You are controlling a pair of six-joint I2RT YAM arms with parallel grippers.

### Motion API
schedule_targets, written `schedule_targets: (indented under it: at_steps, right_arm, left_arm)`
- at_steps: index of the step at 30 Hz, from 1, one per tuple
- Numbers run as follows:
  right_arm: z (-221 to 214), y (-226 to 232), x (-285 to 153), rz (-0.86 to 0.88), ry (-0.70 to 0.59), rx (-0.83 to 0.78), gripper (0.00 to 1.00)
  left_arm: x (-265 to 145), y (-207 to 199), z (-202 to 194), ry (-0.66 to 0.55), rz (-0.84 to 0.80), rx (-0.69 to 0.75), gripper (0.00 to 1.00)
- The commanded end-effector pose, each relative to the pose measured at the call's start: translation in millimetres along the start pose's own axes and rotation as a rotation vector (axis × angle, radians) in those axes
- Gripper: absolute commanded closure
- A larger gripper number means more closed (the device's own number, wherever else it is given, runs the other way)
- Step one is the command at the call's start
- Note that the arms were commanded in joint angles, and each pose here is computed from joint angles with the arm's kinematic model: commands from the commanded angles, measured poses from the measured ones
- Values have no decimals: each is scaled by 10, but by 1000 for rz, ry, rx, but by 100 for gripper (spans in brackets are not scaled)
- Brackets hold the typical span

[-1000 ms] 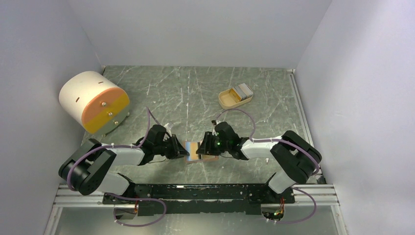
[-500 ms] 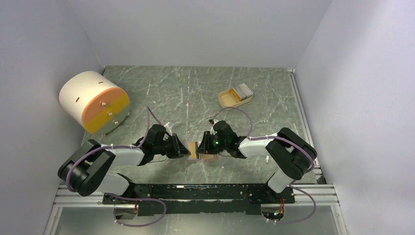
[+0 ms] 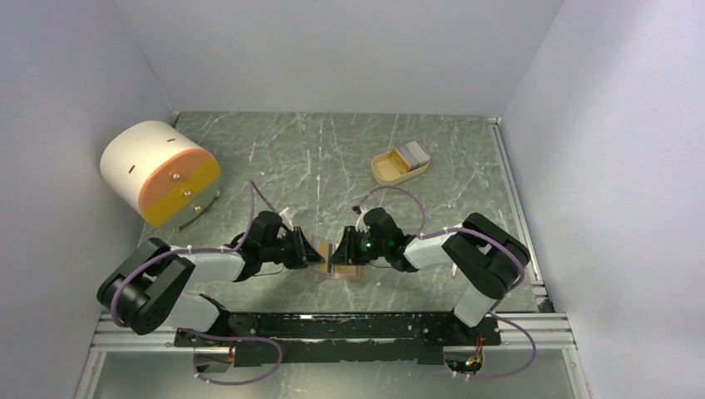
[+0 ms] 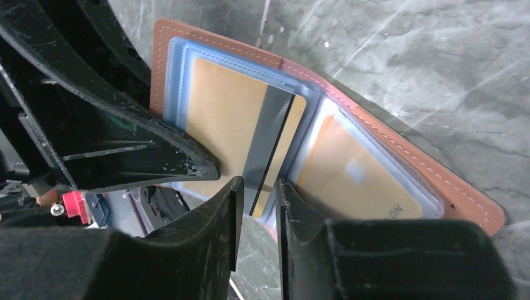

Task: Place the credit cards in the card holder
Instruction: Insert the credit card into the card holder.

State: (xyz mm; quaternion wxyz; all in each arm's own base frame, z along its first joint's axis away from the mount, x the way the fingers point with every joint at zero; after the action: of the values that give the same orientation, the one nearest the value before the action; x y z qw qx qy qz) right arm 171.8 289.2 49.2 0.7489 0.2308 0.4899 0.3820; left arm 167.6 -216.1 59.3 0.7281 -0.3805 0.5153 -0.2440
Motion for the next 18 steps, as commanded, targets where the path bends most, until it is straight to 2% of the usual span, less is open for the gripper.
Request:
schedule_targets:
  at_steps: [1,2,5,7,14,18]
  right_arm:
    - [-77,73,-18,69,24,-6,69]
    - [-74,66,-31,60,21,-9,69]
    - [-33,53,-80,16,3,-19,69]
    - [-10,29,-111,-34,-1,-21,70]
    - [52,-28,-152,-129,-11,-36,76]
    - [105,-50,-74,-141,-9,-52,81]
  left_arm:
    - [-13,-159,25,4,-59,47,77]
    - [-18,-164,28,3,-58,48,77]
    - [-19,-130,28,4,-23,43,88]
    - [-11,-81,40,9,34,41,88]
    - [-71,-82,78,-11,99,53,87]
    - [-102,-210,97,-8,54,83,75]
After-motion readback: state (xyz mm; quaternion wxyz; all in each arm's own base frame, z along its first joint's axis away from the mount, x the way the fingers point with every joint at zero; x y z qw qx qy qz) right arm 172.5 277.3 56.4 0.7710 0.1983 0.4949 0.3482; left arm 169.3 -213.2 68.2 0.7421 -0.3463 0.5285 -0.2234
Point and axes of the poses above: each gripper's point midway between its finger pads, its own x axis out along the fingers, its own y axis along the line the jaws close on, z = x × y, the point moved 5 cm from there along -x, back along the fingers, and after that the axes turned 4 degrees about -x, right-handed, at the moved point
